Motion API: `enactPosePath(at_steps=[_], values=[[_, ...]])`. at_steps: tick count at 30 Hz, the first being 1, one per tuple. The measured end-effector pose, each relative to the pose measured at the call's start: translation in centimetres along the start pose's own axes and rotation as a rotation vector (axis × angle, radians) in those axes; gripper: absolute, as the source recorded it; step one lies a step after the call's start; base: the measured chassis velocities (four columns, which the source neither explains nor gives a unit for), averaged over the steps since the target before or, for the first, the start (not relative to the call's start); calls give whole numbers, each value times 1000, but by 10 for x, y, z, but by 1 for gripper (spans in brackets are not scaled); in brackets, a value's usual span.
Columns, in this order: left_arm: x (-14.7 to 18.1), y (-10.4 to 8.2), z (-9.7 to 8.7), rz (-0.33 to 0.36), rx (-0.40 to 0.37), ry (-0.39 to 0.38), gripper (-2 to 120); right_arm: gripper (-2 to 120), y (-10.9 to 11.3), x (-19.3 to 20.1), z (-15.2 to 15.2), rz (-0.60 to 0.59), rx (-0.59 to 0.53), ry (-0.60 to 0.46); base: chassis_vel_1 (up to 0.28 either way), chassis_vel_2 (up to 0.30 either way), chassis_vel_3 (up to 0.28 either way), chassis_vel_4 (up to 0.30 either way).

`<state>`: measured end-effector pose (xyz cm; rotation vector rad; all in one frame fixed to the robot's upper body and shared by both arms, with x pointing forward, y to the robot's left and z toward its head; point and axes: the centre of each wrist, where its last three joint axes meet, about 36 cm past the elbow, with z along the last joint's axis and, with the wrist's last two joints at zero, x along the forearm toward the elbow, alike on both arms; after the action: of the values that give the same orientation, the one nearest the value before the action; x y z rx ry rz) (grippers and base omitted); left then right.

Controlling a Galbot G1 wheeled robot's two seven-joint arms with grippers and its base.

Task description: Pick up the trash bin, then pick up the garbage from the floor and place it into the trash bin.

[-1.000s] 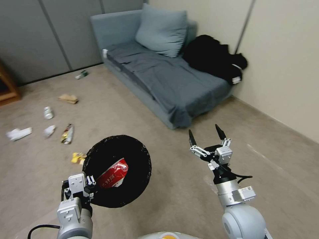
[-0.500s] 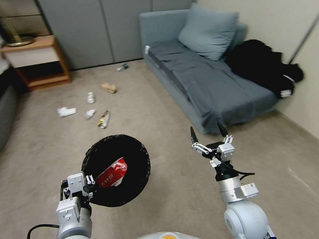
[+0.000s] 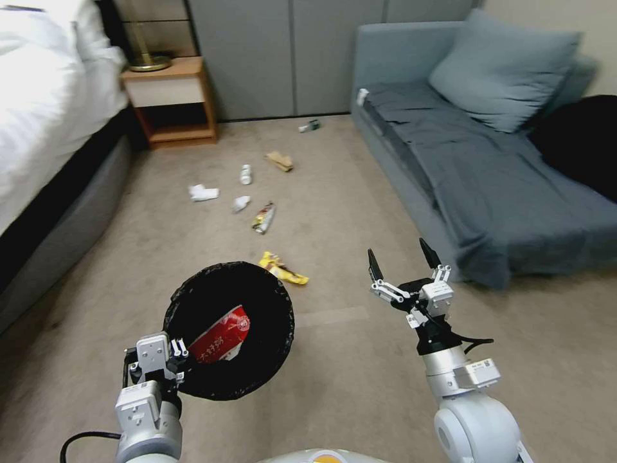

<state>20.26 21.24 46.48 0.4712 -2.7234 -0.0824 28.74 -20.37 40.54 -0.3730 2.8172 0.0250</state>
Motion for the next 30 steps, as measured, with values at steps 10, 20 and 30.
enactPosePath(at_steps=[10,20,30], values=[[-2,0,1,0,0,-6,1,100,1,0,1,-4,2,1,119,119,123,119],[-4,-2,6,7,-9,-14,1,100,2,0,-1,-10,5,-7,21,23,20,22],[-5,-2,7,20,-39,-35,1,100,-2,-1,-6,-8,12,-21,0,0,0,0]])
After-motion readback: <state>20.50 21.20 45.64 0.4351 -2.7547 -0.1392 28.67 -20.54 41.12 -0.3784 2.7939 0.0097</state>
